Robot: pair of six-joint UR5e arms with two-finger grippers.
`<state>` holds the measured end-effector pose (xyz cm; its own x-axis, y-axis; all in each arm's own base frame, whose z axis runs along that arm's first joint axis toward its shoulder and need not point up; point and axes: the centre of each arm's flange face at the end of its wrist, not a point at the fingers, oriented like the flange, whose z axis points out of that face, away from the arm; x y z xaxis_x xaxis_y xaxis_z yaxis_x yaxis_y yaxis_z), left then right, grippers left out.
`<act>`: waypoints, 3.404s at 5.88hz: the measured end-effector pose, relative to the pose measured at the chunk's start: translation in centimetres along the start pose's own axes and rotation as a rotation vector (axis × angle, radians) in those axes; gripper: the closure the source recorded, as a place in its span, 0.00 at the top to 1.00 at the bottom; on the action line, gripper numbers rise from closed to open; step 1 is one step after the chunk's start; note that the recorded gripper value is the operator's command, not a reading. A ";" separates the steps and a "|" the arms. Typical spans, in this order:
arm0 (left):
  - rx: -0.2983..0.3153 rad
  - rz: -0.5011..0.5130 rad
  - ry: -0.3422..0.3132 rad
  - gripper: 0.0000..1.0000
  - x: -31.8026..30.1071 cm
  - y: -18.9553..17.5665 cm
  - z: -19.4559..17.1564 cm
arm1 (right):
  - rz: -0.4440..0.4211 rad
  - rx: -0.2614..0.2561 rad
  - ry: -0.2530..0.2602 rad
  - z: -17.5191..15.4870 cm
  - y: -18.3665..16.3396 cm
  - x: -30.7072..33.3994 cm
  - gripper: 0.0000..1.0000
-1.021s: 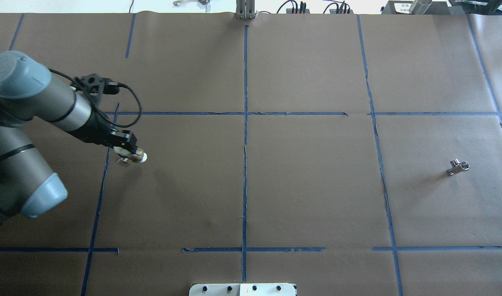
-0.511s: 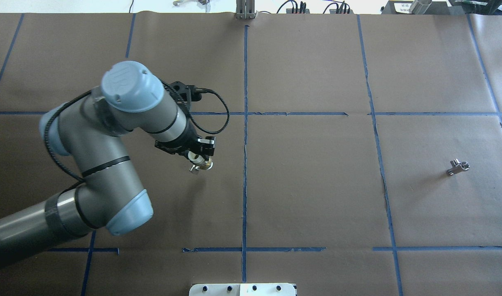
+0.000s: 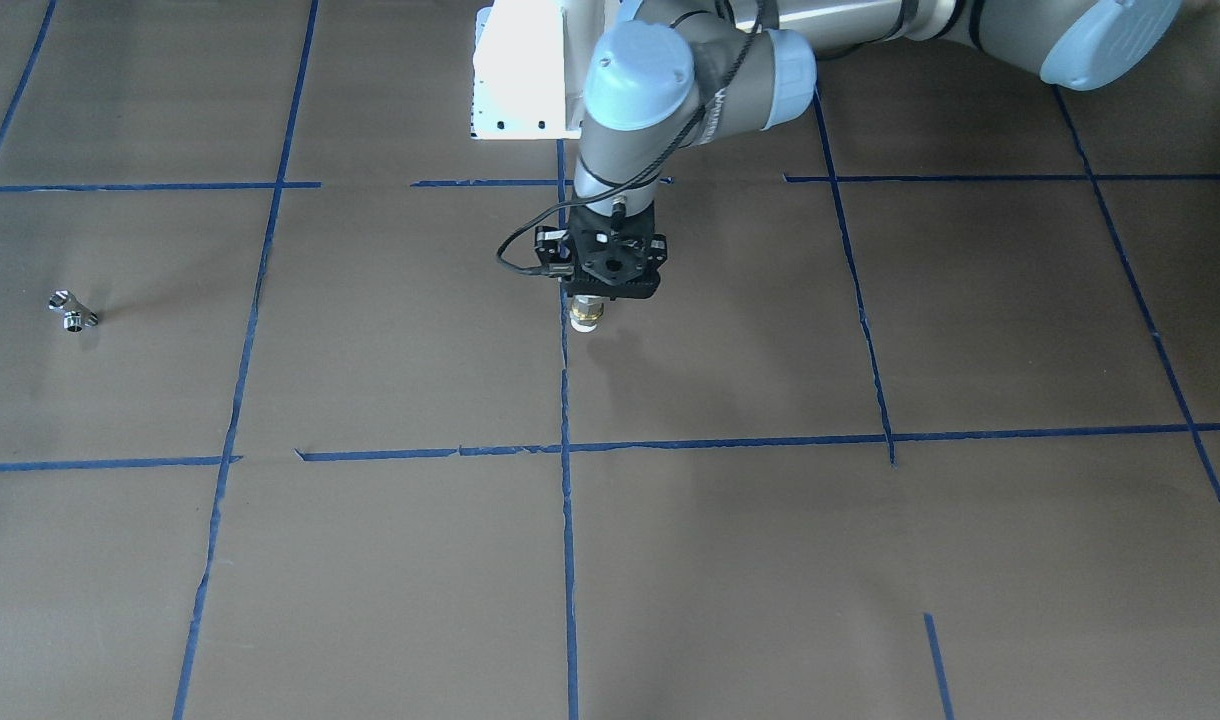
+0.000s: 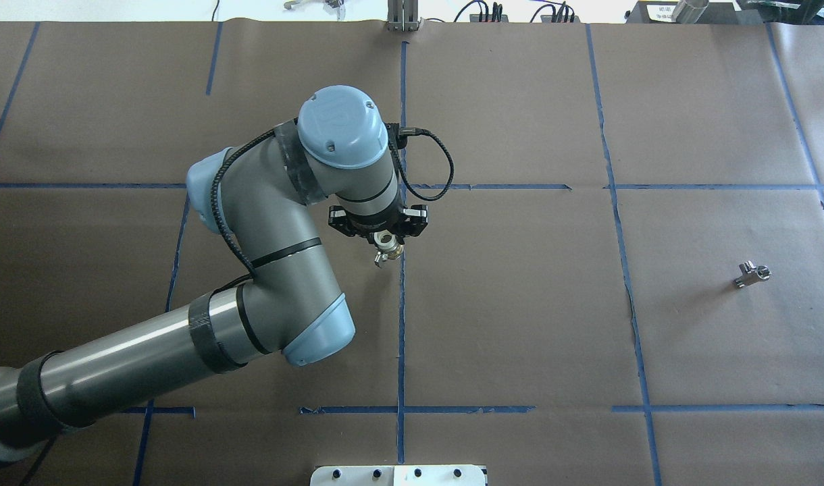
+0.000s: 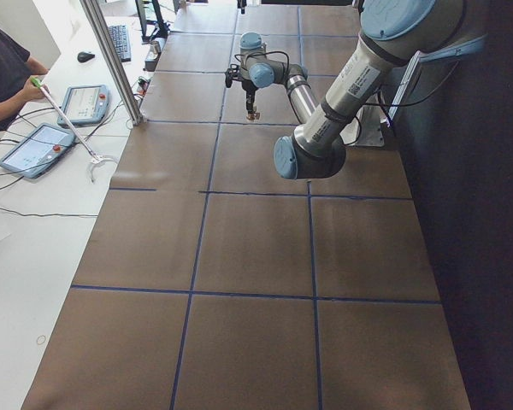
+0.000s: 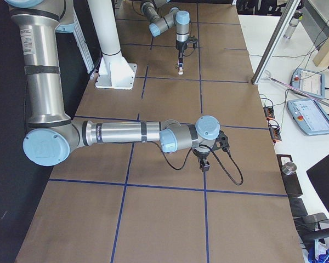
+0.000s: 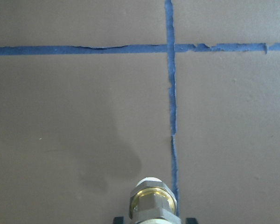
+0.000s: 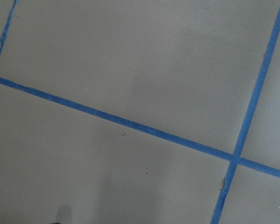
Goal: Assemble PPR valve and pipe with both arms
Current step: 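Carry the white fitting to the table centre and set it upright, then open the left gripper and raise it while the right gripper reaches toward the chrome valve, then grasp the chrome threaded valve with the right gripper and lift it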
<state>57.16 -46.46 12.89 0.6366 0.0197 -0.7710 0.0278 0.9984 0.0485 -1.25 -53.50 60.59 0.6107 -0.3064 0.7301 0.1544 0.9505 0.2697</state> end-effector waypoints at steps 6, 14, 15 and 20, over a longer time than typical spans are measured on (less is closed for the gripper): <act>0.009 -0.002 -0.069 0.06 2.5 0.0 3.4 | 0.000 0.002 0.001 -0.1 0.2 0.0 1.00; 0.037 0.013 -0.009 1.00 1.9 0.5 0.9 | 0.035 0.006 -0.003 -0.1 -0.3 -1.2 1.00; 0.063 0.015 0.030 0.99 0.2 0.8 -1.7 | 0.123 0.004 -0.013 0.9 -0.2 -3.7 1.00; 0.133 -0.006 0.077 0.99 -6.6 0.5 -6.6 | 0.277 -0.038 0.001 13.0 8.3 -14.2 0.99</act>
<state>47.87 -45.74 13.84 0.5753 0.0227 -0.8177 0.1366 0.9829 0.1234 -18.72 -41.96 60.65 0.6346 -0.0349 0.7720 0.0108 0.9993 0.0363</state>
